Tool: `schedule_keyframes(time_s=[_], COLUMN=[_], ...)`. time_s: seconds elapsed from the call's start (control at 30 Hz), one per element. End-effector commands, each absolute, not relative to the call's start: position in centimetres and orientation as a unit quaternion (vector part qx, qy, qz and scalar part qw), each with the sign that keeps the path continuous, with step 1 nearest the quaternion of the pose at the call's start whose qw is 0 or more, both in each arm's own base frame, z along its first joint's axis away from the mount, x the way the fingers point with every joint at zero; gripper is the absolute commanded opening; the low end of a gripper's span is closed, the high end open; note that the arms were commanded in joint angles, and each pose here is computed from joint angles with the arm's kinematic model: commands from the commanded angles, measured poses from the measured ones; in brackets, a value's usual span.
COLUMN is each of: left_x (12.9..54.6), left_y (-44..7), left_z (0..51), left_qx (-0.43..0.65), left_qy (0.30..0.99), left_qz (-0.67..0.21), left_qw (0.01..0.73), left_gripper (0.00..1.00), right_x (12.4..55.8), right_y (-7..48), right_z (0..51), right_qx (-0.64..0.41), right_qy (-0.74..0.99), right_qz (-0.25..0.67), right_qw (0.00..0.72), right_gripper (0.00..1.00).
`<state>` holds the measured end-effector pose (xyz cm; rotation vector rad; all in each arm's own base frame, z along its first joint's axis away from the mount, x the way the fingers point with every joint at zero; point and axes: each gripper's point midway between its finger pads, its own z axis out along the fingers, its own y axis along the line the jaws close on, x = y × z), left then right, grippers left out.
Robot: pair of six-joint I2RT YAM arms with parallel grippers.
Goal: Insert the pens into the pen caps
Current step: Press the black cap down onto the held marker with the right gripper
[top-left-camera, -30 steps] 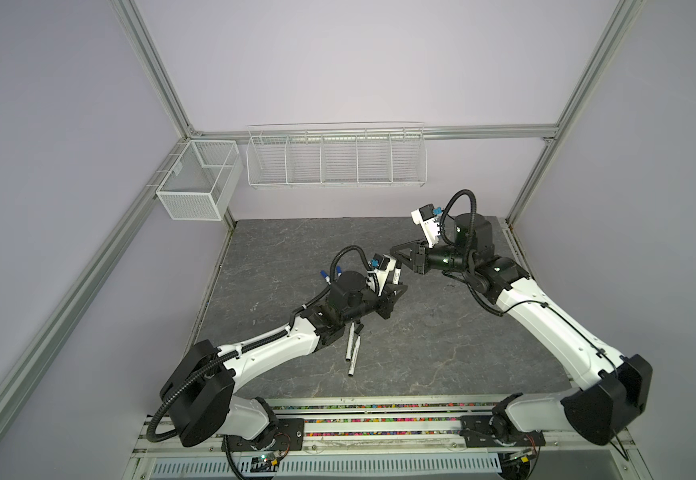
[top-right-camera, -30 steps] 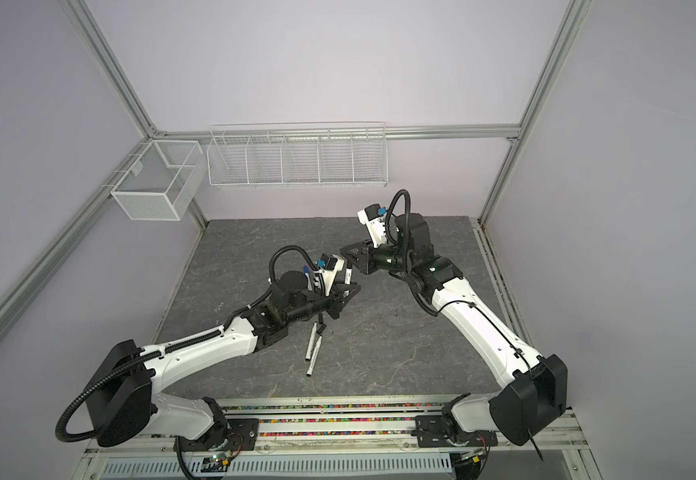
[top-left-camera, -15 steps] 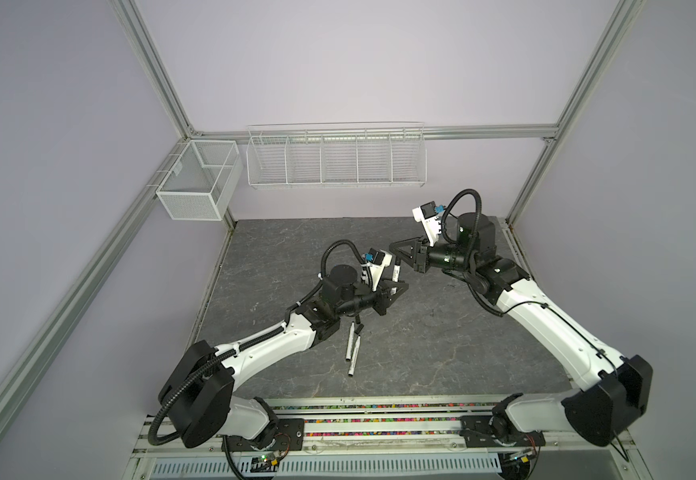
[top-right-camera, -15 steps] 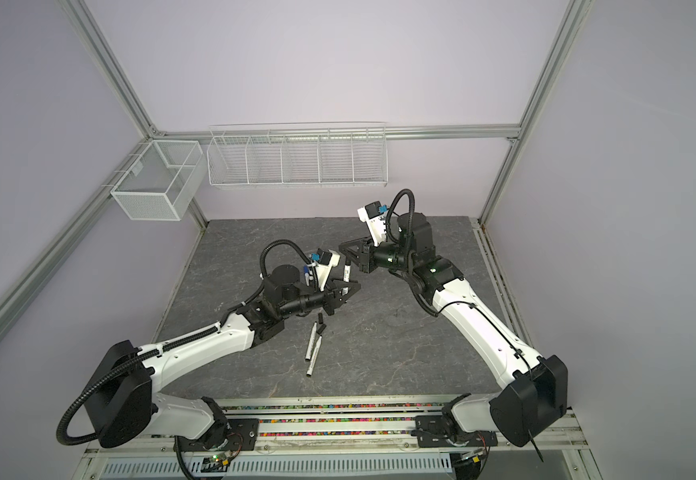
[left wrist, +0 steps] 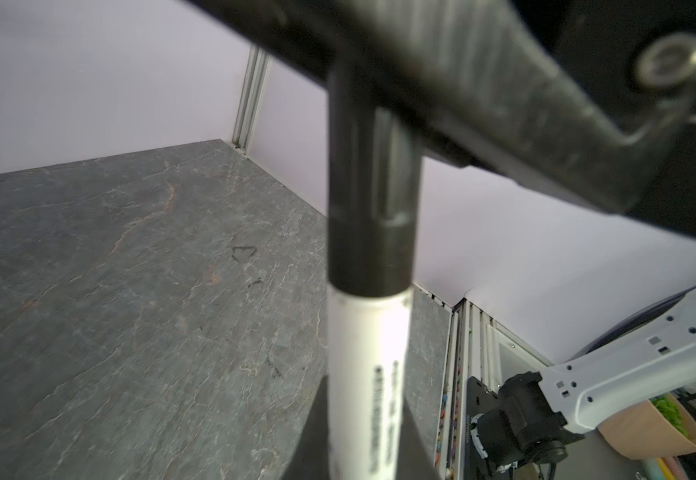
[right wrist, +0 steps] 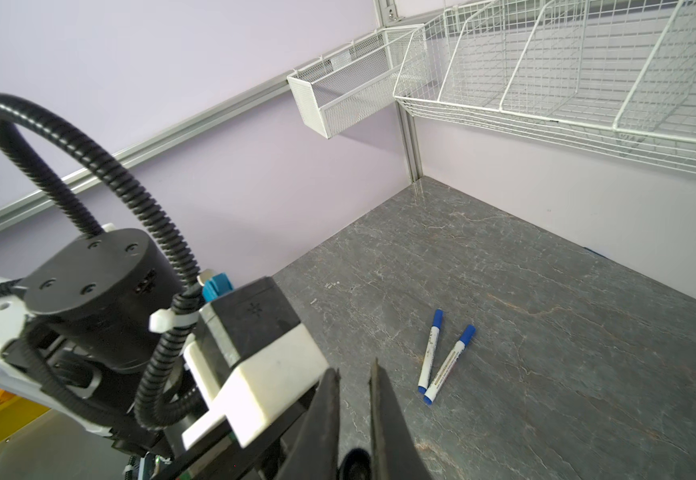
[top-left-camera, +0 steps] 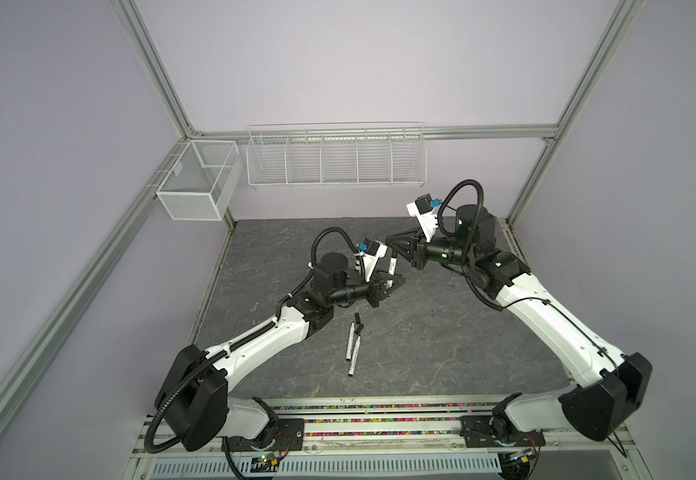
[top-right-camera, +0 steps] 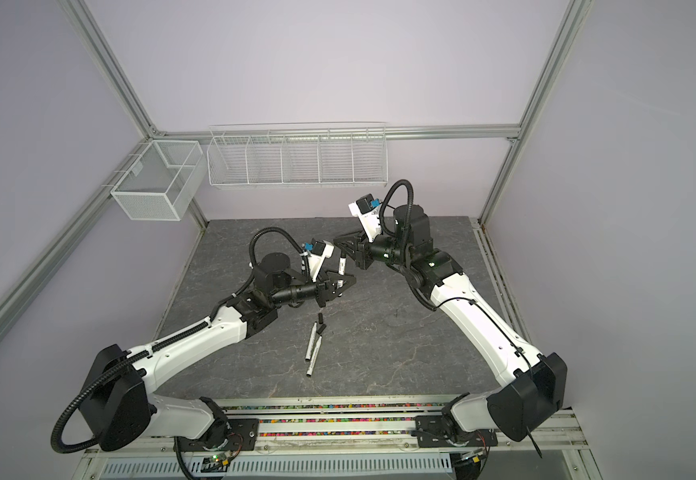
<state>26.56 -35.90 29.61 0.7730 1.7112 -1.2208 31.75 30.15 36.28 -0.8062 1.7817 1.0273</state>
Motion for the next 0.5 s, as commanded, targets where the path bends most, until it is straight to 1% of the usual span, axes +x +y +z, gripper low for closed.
schedule_keyframes(time_s=[0.0, 0.13, 0.2, 0.33, 0.47], left_x=[29.5, 29.6, 29.7, 30.0, 30.3], left_y=[-27.3, -27.3, -27.4, -27.6, -27.6], left_z=[50.6, 49.7, 49.2, 48.3, 48.0], left_qx=[0.17, 0.168, 0.165, 0.162, 0.158], left_qy=[0.49, 0.506, 0.512, 0.523, 0.527], left_qz=[-0.461, -0.46, -0.463, -0.465, -0.463], left_qw=[0.72, 0.71, 0.704, 0.696, 0.695], left_gripper=[0.0, 0.0, 0.0, 0.0, 0.0], right_x=[23.3, 25.7, 26.1, 25.2, 22.8], right_y=[28.0, 26.7, 26.7, 27.8, 29.0], right_z=[21.7, 22.5, 22.9, 23.4, 22.5], right_qx=[-0.317, -0.255, -0.251, -0.275, -0.326], right_qy=[0.852, 0.857, 0.853, 0.839, 0.834], right_qz=[0.387, 0.413, 0.424, 0.438, 0.422], right_qw=[0.154, 0.172, 0.174, 0.166, 0.144], right_gripper=[0.08, 0.08, 0.08, 0.09, 0.09])
